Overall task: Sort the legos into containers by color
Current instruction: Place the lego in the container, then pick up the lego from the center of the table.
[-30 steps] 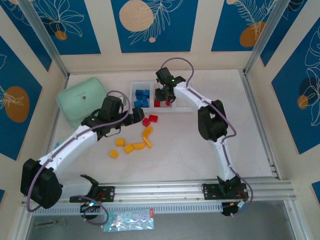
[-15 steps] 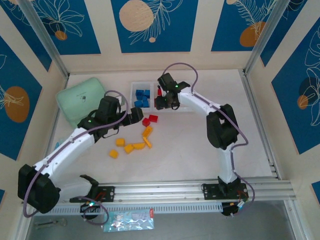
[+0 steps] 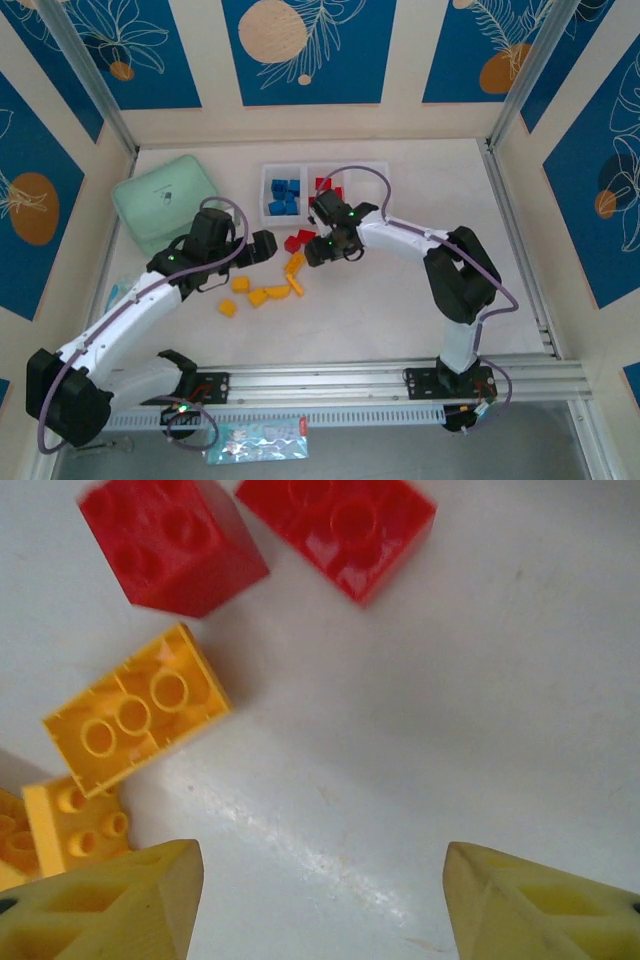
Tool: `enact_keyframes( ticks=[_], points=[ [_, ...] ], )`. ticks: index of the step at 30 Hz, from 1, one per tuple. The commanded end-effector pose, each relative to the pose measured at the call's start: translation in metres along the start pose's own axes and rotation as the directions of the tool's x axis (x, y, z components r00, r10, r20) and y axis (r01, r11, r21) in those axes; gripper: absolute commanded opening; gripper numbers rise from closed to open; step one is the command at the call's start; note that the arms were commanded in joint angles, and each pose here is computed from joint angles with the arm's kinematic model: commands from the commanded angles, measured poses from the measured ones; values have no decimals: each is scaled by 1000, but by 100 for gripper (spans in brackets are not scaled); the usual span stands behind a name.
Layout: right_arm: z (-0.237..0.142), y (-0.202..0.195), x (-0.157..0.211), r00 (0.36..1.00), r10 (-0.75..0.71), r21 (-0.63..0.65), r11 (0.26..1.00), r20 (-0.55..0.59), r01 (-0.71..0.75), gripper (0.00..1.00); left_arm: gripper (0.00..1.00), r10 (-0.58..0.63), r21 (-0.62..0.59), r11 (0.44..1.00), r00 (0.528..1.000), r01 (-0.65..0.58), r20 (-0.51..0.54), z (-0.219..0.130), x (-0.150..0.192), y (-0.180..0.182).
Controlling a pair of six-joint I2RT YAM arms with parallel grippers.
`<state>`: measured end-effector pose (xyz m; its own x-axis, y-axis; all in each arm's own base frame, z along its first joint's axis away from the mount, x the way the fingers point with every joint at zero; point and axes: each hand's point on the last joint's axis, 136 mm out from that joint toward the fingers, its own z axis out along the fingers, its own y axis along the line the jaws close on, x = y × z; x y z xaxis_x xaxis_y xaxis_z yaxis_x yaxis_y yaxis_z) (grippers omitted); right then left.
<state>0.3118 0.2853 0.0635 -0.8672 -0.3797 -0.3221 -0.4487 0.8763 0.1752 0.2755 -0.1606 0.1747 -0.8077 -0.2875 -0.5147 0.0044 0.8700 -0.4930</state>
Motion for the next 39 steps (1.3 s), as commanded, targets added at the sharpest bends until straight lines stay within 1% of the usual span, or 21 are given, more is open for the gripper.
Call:
enact_keyframes(
  ticks=[1,7,15,23,26,33,36,39],
  points=[
    [13,13,-2,999,-39,-44,998,9,40,66,100,-34,-49,998,999,35,18,-4,1,15],
    [32,5,-16,998,-57,-14,998,6,57,67,100,-35,-66,997,999,37,28,-4,0,19],
    [47,-12,-41,997,-73,88,994,23,70,69,100,-31,-70,997,999,34,32,-4,-2,20],
    [58,-19,-56,993,-116,132,985,26,112,76,100,-26,-73,997,999,29,37,-6,-6,19],
    [62,-19,-63,990,-137,130,983,37,131,78,100,-28,-72,997,999,31,40,-6,-7,19],
    [74,-15,-82,980,-190,124,975,57,182,77,100,-30,-76,997,999,33,39,-6,-8,20],
    [77,-8,-85,973,-220,107,971,64,212,75,100,-28,-83,996,999,32,41,-6,-8,22],
    [79,-4,-88,965,-251,107,964,70,243,71,100,-31,-84,996,999,34,41,-6,-8,23]
  ],
)
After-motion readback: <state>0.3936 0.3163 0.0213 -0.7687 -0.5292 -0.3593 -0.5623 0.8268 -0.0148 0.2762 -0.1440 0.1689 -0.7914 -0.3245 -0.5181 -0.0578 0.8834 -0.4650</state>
